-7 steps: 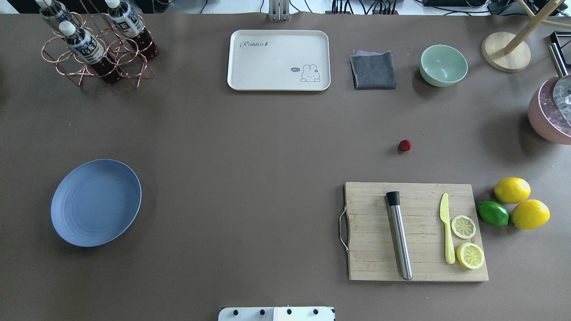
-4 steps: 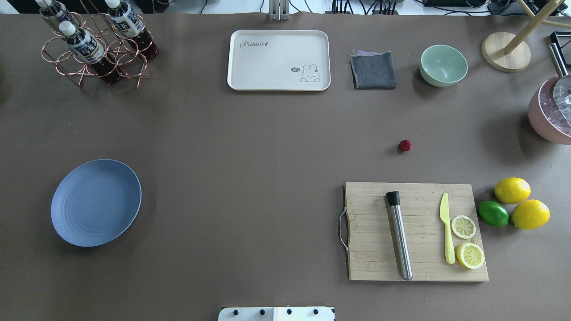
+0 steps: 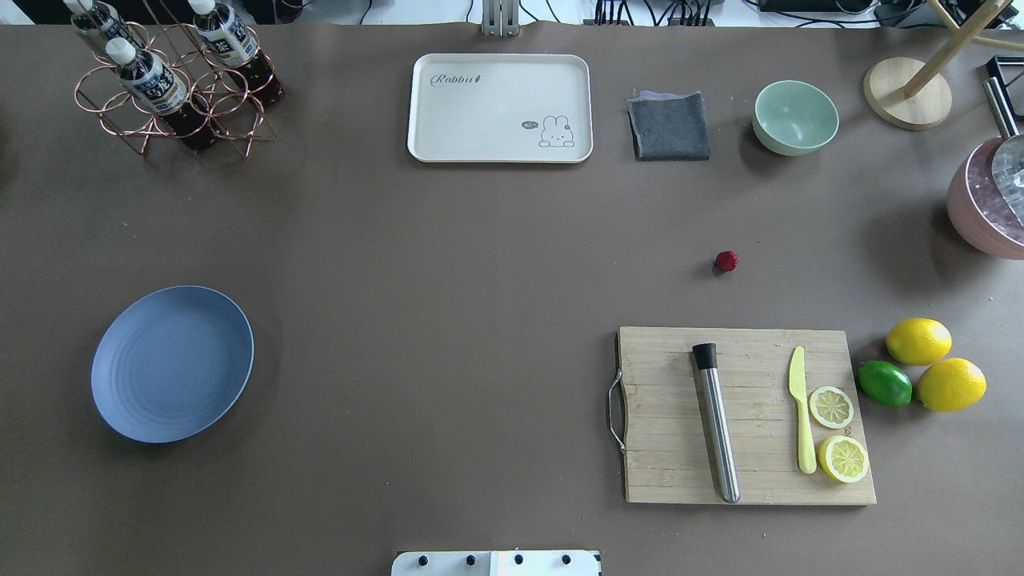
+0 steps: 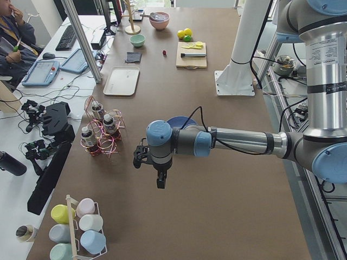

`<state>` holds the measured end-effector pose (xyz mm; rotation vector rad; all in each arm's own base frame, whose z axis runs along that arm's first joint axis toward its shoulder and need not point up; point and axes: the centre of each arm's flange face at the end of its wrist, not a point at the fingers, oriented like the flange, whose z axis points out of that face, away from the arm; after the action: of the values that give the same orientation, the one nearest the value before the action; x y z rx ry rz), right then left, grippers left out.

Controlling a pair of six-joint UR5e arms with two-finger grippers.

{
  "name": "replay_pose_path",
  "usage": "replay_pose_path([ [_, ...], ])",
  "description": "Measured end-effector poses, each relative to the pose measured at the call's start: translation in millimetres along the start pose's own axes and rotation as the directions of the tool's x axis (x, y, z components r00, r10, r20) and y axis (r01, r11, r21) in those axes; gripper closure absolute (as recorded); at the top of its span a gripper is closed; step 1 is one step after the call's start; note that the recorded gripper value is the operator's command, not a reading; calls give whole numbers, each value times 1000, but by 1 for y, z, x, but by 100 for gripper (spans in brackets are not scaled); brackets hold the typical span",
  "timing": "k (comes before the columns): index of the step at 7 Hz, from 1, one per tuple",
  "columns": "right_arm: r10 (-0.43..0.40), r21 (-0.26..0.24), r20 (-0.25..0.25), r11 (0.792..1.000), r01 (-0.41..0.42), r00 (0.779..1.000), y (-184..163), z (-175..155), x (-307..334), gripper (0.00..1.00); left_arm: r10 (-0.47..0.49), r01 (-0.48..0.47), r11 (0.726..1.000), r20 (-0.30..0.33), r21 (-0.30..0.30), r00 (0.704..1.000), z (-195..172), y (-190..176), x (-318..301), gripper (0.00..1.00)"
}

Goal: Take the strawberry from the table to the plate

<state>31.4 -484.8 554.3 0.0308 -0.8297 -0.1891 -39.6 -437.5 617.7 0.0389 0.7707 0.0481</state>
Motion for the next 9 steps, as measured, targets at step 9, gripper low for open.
replay_pose_path([
  [9,-95,24,27,995,94,995,-36,23,-82,0,132,-133,991,-170,9,977,138,-6,185,18],
])
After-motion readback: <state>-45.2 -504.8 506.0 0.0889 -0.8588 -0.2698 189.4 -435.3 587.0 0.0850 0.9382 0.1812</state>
